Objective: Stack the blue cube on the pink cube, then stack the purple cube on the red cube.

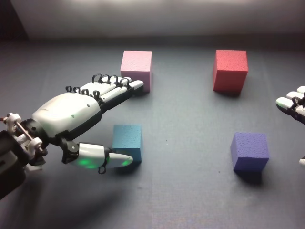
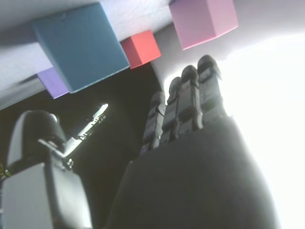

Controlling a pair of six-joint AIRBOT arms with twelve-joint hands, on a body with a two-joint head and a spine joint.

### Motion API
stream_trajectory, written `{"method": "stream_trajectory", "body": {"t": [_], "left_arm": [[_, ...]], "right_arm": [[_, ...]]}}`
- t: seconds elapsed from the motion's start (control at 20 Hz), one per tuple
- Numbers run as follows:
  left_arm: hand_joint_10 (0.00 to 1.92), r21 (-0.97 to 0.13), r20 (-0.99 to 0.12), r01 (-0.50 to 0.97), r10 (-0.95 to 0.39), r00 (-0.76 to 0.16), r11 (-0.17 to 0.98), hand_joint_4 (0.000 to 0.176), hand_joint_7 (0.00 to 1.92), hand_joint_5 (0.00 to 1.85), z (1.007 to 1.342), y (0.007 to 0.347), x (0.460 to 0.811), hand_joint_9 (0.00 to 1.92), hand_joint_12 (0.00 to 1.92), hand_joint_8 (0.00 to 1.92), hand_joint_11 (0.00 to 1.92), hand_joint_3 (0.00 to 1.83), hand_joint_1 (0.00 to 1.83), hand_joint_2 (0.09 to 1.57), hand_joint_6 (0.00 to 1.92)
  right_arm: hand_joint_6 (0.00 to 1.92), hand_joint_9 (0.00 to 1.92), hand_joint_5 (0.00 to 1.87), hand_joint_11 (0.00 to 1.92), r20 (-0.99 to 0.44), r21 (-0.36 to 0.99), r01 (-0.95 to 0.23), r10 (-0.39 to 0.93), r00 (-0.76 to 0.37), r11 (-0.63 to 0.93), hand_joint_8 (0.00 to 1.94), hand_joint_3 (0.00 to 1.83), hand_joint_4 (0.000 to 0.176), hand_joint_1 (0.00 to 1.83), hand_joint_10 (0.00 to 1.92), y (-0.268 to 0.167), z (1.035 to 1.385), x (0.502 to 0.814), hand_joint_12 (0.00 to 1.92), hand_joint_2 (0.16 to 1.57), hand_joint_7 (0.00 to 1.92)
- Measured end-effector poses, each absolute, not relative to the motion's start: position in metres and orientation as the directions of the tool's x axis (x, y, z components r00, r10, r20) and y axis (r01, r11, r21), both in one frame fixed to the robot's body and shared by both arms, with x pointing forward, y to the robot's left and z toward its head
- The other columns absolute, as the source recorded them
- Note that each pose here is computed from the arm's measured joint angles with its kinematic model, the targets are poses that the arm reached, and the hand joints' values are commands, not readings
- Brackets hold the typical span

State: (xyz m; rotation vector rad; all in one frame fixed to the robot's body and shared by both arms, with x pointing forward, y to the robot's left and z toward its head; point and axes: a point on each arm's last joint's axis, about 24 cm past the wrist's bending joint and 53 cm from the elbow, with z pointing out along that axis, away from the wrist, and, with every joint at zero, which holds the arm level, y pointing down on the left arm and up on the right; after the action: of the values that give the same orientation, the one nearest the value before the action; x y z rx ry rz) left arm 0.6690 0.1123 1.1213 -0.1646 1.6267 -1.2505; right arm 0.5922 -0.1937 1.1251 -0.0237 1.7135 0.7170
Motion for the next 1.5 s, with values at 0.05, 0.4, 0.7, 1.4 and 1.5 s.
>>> {"method": "stream_trajectory", "body": {"t": [0.05, 0.4, 0.7, 1.4, 1.5], "left_arm": [[0.00, -0.779, -0.623, 0.437, -0.629, -0.465, 0.449, 0.033, 0.17, 0.03, 1.118, 0.109, 0.671, 0.00, 0.00, 0.03, 0.00, 0.00, 0.76, 0.95, 0.00], [1.43, -0.776, -0.630, 0.418, -0.602, -0.491, 0.472, 0.000, 0.91, 0.84, 1.103, 0.097, 0.678, 0.54, 1.76, 0.91, 0.41, 0.00, 1.26, 1.10, 0.13], [1.92, -0.786, -0.618, 0.416, -0.618, -0.486, 0.457, 0.000, 1.22, 0.90, 1.108, 0.097, 0.682, 1.46, 1.92, 1.89, 1.59, 0.00, 1.13, 1.16, 1.12], [1.92, -0.743, -0.624, 0.531, -0.709, -0.327, 0.408, 0.000, 0.57, 0.78, 1.206, 0.099, 0.732, 0.63, 1.92, 1.91, 0.81, 0.00, 1.07, 1.23, 1.26], [1.74, -0.745, -0.614, 0.530, -0.726, -0.309, 0.405, 0.000, 0.48, 0.93, 1.219, 0.096, 0.746, 0.34, 1.92, 1.47, 0.46, 0.00, 1.15, 1.16, 1.03]], "right_arm": [[0.00, 0.00, 0.00, 0.00, -0.891, 0.445, -0.384, 0.356, -0.282, 0.809, 0.00, 0.00, 0.000, 0.48, 0.00, -0.194, 1.125, 0.592, 0.00, 1.37, 0.00], [0.00, 0.00, 0.00, 0.00, -0.890, 0.446, -0.381, 0.358, -0.282, 0.810, 0.00, 0.00, 0.000, 0.48, 0.00, -0.195, 1.125, 0.592, 0.00, 1.37, 0.00], [0.00, 0.00, 0.00, 0.00, -0.889, 0.448, -0.374, 0.359, -0.284, 0.812, 0.00, 0.00, 0.000, 0.50, 0.00, -0.197, 1.123, 0.592, 0.00, 1.38, 0.00], [0.00, 0.00, 0.00, 0.00, -0.886, 0.450, -0.362, 0.359, -0.294, 0.816, 0.00, 0.00, 0.000, 0.56, 0.00, -0.199, 1.118, 0.591, 0.00, 1.36, 0.00], [0.00, 0.00, 0.00, 0.00, -0.884, 0.454, -0.361, 0.360, -0.299, 0.814, 0.00, 0.00, 0.000, 0.58, 0.00, -0.198, 1.116, 0.590, 0.00, 1.36, 0.00]]}}
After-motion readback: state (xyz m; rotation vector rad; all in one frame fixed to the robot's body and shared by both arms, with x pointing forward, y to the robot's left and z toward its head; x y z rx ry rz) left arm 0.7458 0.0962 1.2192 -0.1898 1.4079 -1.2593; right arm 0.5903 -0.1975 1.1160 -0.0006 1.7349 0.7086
